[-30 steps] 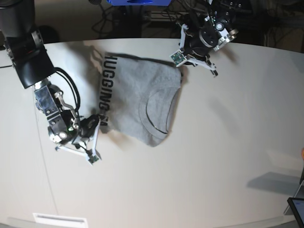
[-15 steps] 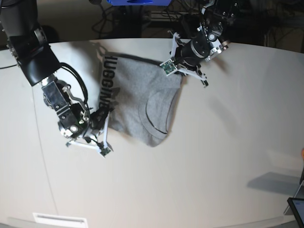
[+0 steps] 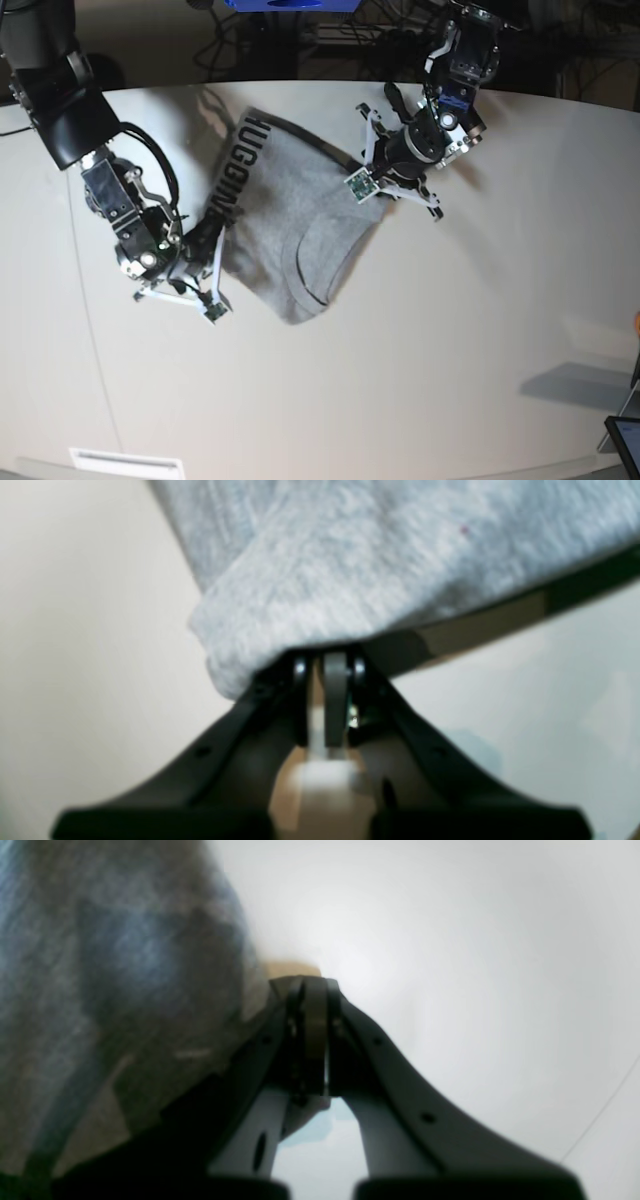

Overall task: Fold the T-shirt properly
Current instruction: 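Rotate the folded shirt with both grippers so the printed edge lies straight, then drag the shirt into place with both grippers and release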

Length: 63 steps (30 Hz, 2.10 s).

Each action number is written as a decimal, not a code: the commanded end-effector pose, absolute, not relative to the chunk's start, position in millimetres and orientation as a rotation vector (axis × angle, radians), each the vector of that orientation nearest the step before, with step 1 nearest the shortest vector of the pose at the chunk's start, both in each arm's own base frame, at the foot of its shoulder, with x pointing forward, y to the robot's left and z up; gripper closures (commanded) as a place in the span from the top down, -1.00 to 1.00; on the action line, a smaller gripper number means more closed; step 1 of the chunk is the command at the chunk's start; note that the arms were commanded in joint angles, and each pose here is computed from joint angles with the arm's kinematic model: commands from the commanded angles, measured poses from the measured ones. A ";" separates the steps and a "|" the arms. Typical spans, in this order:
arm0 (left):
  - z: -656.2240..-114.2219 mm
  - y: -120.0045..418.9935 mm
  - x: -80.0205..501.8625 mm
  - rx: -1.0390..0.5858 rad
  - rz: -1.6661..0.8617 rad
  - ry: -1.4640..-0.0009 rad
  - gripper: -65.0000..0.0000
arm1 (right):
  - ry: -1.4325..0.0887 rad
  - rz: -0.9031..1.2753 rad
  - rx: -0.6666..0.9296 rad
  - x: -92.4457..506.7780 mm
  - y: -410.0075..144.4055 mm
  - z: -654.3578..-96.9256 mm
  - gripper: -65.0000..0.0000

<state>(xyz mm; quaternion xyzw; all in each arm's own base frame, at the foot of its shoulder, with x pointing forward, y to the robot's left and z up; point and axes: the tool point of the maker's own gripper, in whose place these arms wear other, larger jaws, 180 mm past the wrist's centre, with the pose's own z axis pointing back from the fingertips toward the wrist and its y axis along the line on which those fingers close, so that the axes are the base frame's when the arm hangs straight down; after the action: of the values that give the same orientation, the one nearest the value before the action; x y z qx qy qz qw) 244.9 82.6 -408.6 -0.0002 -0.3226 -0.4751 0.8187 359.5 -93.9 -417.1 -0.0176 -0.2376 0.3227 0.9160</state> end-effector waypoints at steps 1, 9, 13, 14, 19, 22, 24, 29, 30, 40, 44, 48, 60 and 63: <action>-411.4 93.2 248.6 0.044 -1.017 -0.658 -0.88 | -0.423 0.662 -0.056 348.6 -104.6 -424.0 -1.00; -415.4 108.3 284.4 0.090 -1.003 -0.649 -0.88 | -0.397 0.667 -0.052 338.3 -103.4 -427.9 -1.00; -409.7 114.3 303.7 0.120 -1.009 -0.662 -0.88 | -0.380 0.663 -0.068 334.2 -113.4 -431.3 -1.00; -406.9 115.1 309.2 0.127 -1.007 -0.670 -0.88 | -0.369 0.663 -0.065 329.1 -113.9 -435.0 -1.00; -401.7 121.6 330.9 0.152 -0.999 -0.678 -0.88 | -0.357 0.673 -0.039 310.4 -106.5 -441.1 -1.00; -400.2 121.5 340.5 0.151 -0.988 -0.683 -0.88 | -0.343 0.676 -0.026 299.7 -104.3 -446.3 -1.00; -399.7 119.5 345.3 0.147 -0.984 -0.687 -0.88 | -0.336 0.678 -0.015 292.2 -101.3 -449.4 -1.00; -398.7 112.0 354.9 0.131 -0.971 -0.697 -0.88 | -0.345 0.696 0.016 278.2 -90.1 -447.7 -1.00; -400.0 109.3 354.9 0.124 -0.968 -0.696 -0.88 | -0.345 0.697 0.022 274.5 -88.1 -447.9 -1.00; -408.1 68.7 361.9 0.075 -1.045 -0.684 -0.88 | -0.332 0.603 0.032 249.5 -81.7 -444.1 -1.00; -404.6 65.7 372.4 0.076 -1.040 -0.690 -0.88 | -0.334 0.609 0.048 241.9 -76.9 -443.0 -1.00; -394.3 55.3 386.1 0.070 -1.037 -0.719 -0.88 | -0.323 0.610 0.055 235.1 -75.8 -445.5 -1.00; -399.1 22.3 398.6 -0.014 -1.021 -0.733 -0.88 | -0.334 0.503 0.090 218.8 -85.0 -437.4 -1.00; -400.1 14.3 397.4 -0.035 -1.020 -0.738 -0.88 | -0.328 0.498 0.093 214.7 -85.7 -438.6 -1.00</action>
<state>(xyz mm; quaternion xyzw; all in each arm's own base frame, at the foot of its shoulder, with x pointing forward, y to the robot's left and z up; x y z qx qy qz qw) 391.9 19.5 -408.7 -0.0127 -0.3360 -0.4738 0.8139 247.2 -78.2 -420.4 0.0450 -0.2379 0.2382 0.9406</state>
